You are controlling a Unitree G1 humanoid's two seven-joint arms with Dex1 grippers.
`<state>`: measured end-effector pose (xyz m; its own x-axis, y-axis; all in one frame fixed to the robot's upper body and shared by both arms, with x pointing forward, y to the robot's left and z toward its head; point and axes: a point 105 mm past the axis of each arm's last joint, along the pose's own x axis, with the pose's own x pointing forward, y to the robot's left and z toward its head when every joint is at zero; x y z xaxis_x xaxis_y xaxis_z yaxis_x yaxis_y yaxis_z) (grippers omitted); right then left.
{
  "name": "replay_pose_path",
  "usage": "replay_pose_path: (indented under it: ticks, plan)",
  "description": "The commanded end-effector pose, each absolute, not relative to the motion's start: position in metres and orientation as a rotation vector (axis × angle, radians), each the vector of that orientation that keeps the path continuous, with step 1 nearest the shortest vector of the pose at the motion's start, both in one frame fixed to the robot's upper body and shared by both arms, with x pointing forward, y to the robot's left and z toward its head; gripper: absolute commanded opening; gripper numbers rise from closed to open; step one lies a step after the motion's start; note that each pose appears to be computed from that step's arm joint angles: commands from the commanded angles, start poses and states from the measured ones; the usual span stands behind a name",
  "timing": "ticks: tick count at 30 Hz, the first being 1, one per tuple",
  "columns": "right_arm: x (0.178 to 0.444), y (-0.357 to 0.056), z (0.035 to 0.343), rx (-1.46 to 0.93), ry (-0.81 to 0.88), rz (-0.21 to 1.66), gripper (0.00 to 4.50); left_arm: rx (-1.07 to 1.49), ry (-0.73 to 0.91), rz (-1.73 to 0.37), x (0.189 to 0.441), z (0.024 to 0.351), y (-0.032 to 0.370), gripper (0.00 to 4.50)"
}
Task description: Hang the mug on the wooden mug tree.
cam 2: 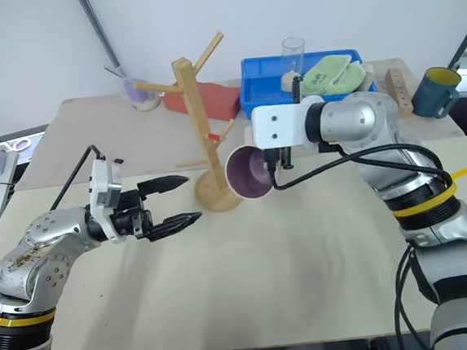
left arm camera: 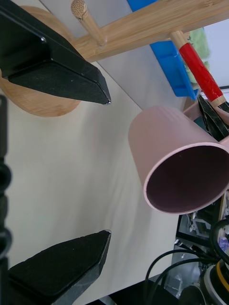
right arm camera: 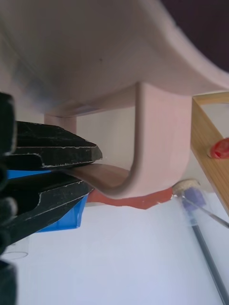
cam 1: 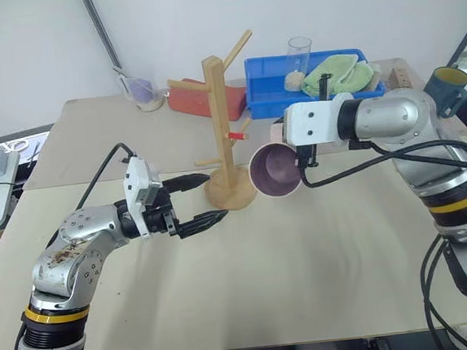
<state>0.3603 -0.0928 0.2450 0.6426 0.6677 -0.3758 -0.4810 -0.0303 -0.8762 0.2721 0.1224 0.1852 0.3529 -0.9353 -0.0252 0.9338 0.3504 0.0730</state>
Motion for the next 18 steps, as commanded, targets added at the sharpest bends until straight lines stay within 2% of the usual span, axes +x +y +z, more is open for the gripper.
replay_pose_path:
  ticks: [1,6,18]
  plan:
    - [0.359,-0.082,0.265,-1.355,-0.26,0.913,0.02,0.079,-0.105,-1.196,0.27,0.208,0.126,4.5]
    - [0.361,-0.069,0.275,-1.38,-0.291,0.905,0.02,0.046,-0.138,-1.209,0.265,0.22,0.129,4.5]
    - [0.37,-0.042,0.277,-1.457,-0.317,0.897,0.02,0.057,-0.093,-1.186,0.266,0.215,0.141,4.5]
